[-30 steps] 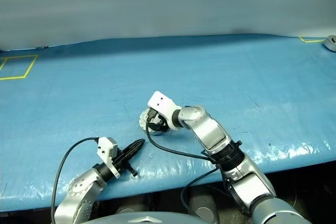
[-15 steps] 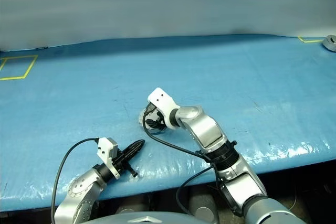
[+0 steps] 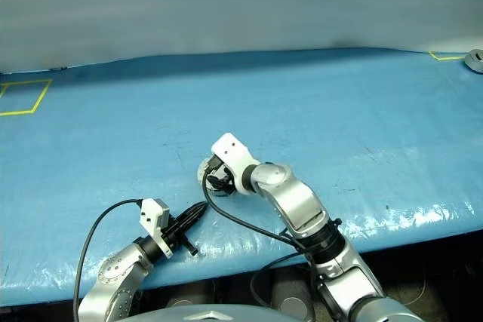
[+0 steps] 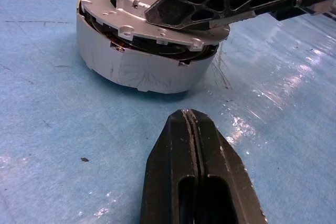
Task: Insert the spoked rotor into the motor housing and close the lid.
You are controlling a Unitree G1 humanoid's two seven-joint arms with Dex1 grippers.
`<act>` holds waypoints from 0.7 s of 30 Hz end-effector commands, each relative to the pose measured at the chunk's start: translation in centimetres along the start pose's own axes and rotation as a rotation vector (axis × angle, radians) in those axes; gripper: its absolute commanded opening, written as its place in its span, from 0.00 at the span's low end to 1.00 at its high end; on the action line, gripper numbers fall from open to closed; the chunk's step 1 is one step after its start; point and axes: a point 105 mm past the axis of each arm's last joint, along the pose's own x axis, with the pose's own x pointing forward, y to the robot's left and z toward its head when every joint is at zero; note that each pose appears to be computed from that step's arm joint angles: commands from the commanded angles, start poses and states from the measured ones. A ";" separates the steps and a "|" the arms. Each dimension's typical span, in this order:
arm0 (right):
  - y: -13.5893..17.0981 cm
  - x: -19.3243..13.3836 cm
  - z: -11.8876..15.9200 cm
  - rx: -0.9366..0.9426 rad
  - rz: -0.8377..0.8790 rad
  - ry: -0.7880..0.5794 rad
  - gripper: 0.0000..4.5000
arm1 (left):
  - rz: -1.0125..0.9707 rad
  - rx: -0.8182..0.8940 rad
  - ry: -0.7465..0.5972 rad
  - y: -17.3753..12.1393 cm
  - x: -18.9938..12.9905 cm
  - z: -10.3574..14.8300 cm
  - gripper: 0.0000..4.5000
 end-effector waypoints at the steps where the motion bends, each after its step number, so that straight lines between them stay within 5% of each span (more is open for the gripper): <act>1: 1.1 -0.2 1.3 -0.002 0.032 -0.068 0.67 | -0.019 0.008 -0.017 -0.4 0.2 0.5 0.00; 21: 0.3 0.2 1.2 -0.124 0.033 -0.029 0.67 | -0.007 0.013 -0.022 -0.2 0.0 0.5 0.00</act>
